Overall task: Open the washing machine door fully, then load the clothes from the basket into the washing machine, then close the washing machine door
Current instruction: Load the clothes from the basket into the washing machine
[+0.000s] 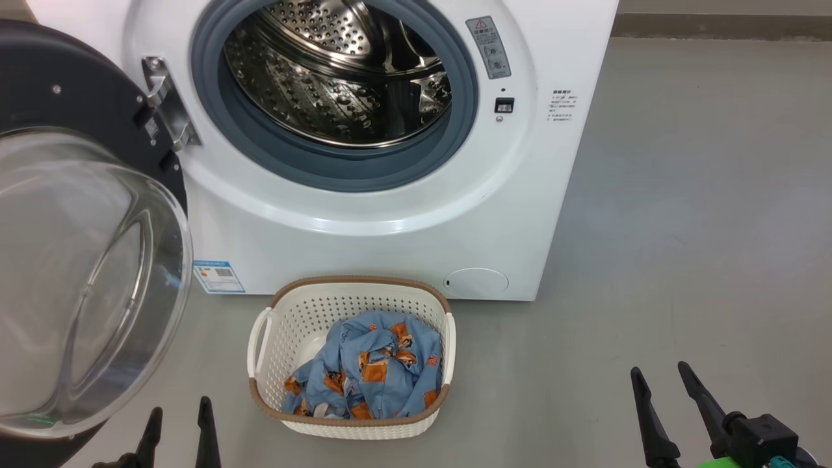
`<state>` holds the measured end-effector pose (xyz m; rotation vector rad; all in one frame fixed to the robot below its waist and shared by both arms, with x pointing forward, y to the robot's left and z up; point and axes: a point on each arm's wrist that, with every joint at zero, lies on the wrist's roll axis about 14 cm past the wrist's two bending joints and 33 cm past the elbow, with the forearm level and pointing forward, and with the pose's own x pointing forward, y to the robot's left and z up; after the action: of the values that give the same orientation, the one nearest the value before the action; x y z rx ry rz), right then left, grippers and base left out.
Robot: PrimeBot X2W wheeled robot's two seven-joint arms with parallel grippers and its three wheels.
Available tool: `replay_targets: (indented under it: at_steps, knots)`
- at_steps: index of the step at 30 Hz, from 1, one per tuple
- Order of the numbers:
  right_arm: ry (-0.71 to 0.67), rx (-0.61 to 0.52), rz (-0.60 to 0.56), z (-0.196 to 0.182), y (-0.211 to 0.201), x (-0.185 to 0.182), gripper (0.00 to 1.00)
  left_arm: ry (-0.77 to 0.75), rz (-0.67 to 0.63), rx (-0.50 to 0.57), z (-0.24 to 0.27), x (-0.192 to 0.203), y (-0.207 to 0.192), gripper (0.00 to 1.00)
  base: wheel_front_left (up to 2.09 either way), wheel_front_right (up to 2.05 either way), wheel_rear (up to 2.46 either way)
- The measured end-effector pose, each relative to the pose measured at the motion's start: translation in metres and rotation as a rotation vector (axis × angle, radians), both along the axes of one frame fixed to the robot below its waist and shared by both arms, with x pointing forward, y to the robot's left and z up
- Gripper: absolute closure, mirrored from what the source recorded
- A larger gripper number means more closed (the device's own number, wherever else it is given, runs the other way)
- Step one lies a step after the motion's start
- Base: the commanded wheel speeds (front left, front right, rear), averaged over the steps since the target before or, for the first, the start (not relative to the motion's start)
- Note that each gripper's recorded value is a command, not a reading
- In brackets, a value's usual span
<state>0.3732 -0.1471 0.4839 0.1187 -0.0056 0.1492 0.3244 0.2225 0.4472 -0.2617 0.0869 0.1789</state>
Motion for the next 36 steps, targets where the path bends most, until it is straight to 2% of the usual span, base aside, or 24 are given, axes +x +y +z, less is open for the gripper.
replay_targets:
  at_steps: [19,36]
  knots:
    - [0.028,0.000,-0.004,-0.010,-0.001,0.004,0.00,0.029,0.033,0.021,-0.006,0.003,0.008,0.00,1.54,-1.54,0.00]
    - [0.035,0.001,-0.004,-0.012,-0.001,0.007,0.00,0.046,0.024,0.004,-0.012,0.004,0.003,0.00,0.17,-0.17,0.00]
